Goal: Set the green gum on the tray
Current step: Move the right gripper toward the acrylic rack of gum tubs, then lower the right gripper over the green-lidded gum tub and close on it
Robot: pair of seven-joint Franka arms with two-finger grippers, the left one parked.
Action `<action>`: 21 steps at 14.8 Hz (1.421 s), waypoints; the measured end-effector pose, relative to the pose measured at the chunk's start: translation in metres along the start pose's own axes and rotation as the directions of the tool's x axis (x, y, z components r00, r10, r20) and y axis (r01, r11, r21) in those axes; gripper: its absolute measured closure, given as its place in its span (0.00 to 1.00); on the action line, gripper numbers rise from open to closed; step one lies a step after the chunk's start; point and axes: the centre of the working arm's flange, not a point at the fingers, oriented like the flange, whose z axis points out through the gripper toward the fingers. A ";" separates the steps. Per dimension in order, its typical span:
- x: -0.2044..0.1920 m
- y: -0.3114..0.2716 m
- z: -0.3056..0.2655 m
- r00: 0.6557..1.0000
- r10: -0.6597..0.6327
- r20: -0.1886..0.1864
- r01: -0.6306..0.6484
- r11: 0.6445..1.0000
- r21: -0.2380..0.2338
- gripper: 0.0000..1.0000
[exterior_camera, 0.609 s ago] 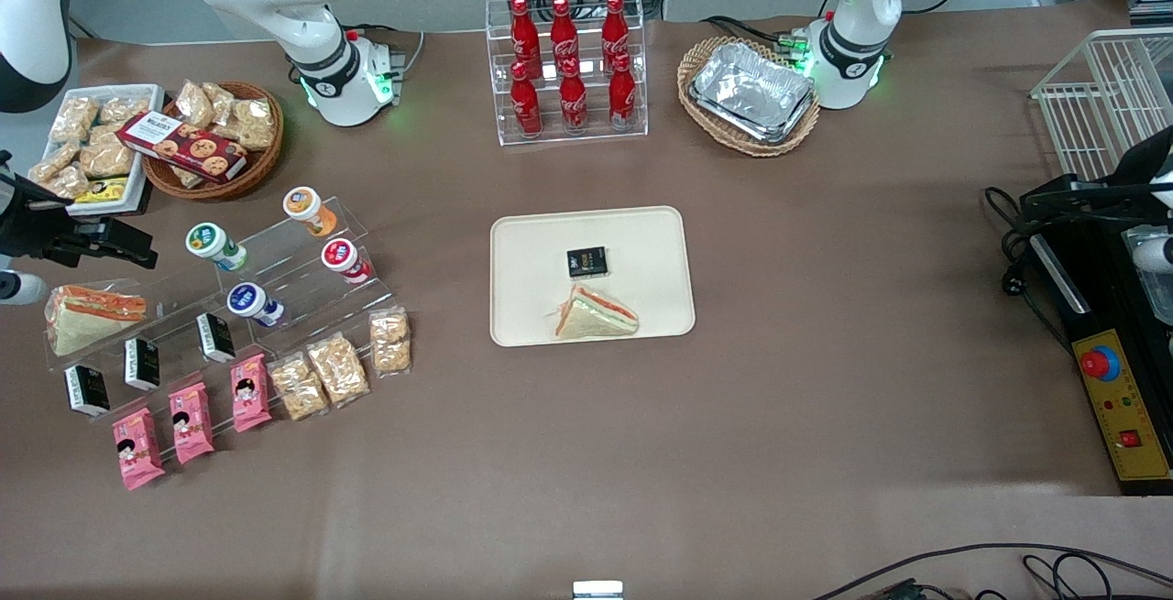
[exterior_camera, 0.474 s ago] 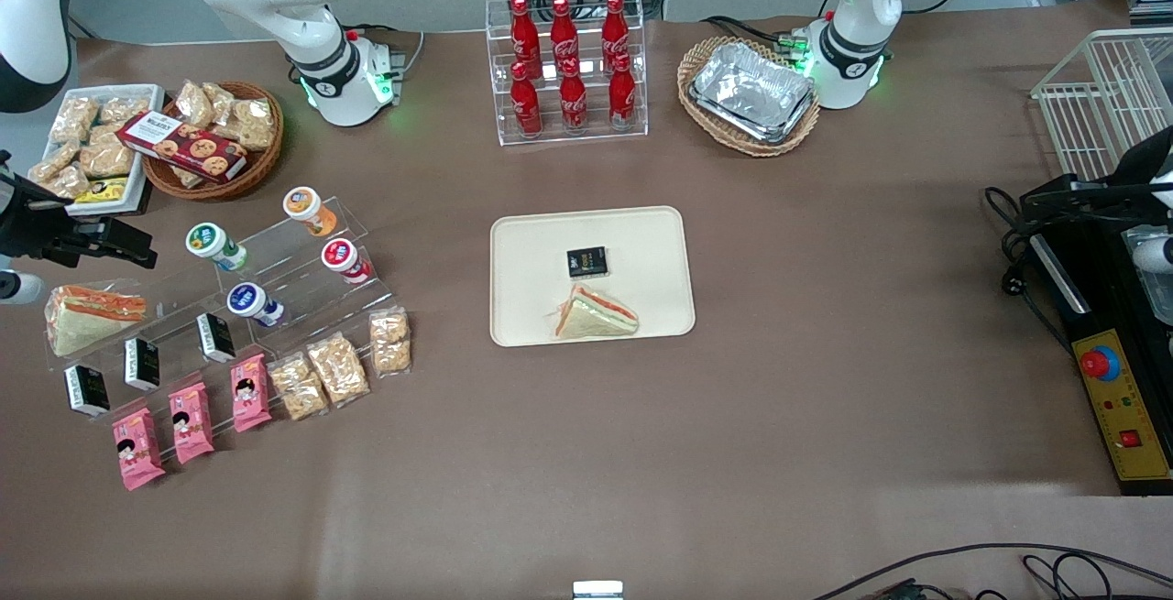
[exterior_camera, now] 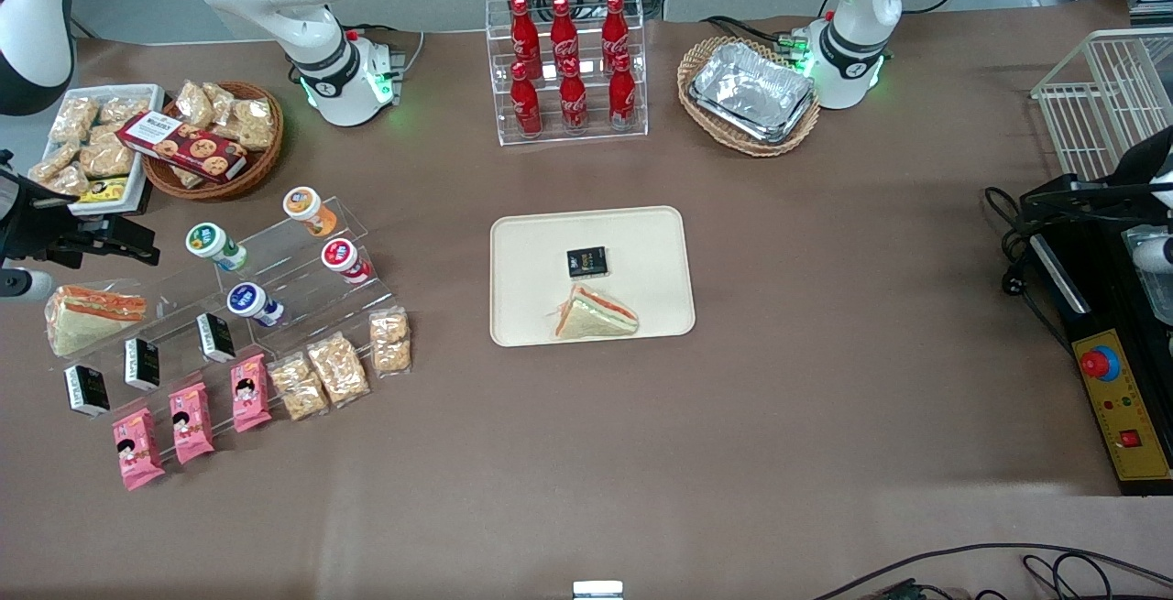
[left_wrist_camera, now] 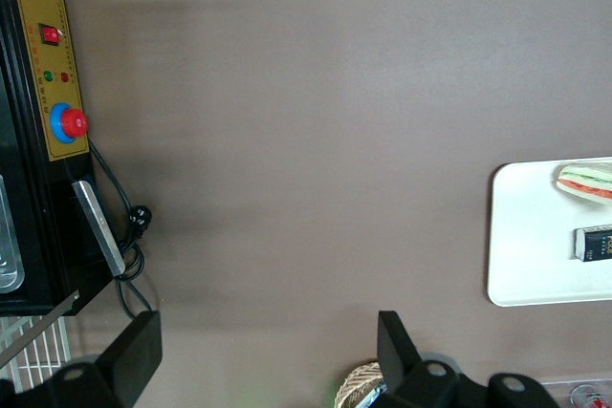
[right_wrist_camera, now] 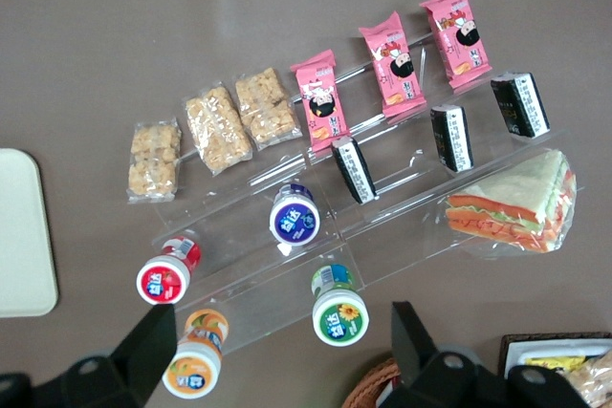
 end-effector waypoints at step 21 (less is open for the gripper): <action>-0.128 0.061 0.077 0.995 -0.031 -0.093 0.034 0.999 0.030 0.00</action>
